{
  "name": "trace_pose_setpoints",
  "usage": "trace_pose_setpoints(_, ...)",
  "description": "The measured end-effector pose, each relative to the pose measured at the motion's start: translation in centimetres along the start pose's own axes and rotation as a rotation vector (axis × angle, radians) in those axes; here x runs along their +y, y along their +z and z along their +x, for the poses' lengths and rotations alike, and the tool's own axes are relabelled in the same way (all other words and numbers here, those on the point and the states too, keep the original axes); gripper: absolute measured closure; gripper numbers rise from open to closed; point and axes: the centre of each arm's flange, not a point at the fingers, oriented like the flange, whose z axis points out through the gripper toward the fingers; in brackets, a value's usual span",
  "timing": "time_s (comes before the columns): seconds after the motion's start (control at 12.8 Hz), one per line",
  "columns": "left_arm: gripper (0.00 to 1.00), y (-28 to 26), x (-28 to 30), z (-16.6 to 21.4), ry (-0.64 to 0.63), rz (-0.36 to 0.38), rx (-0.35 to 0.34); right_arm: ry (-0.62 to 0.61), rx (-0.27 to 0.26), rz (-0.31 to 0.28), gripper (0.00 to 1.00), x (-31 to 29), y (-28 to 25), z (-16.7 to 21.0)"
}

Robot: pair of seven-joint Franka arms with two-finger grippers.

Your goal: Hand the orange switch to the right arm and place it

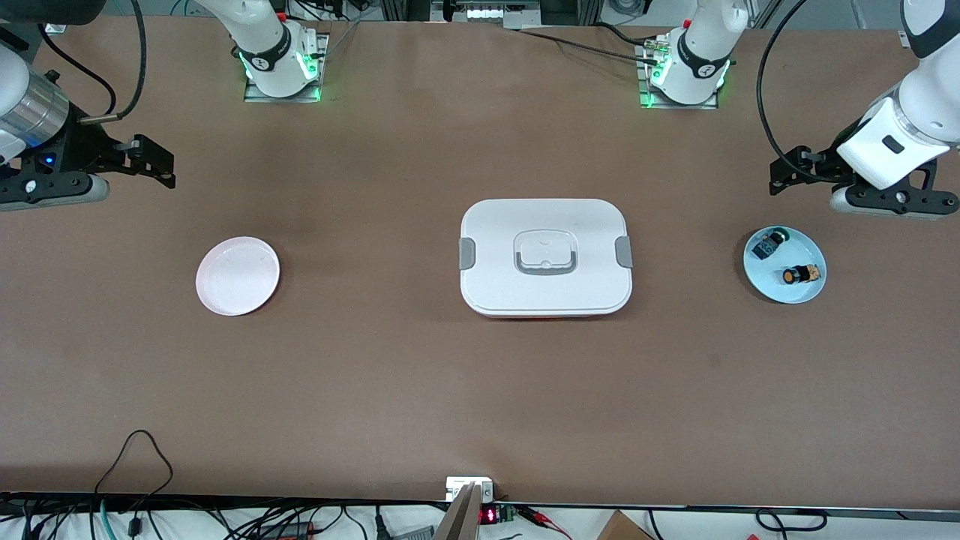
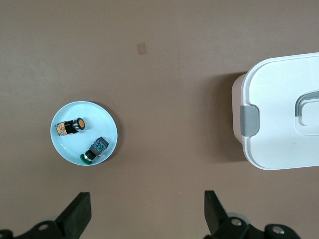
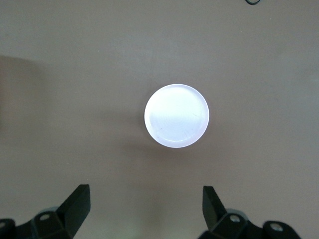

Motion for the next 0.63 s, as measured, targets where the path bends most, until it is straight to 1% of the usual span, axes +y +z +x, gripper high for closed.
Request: trace_pose_setpoints(0.63,0.0,0.02,-0.25,0.64,-0.007,-0.002,-0.002,0.0,0.0,0.0,0.0,-0.02,0.0,0.0)
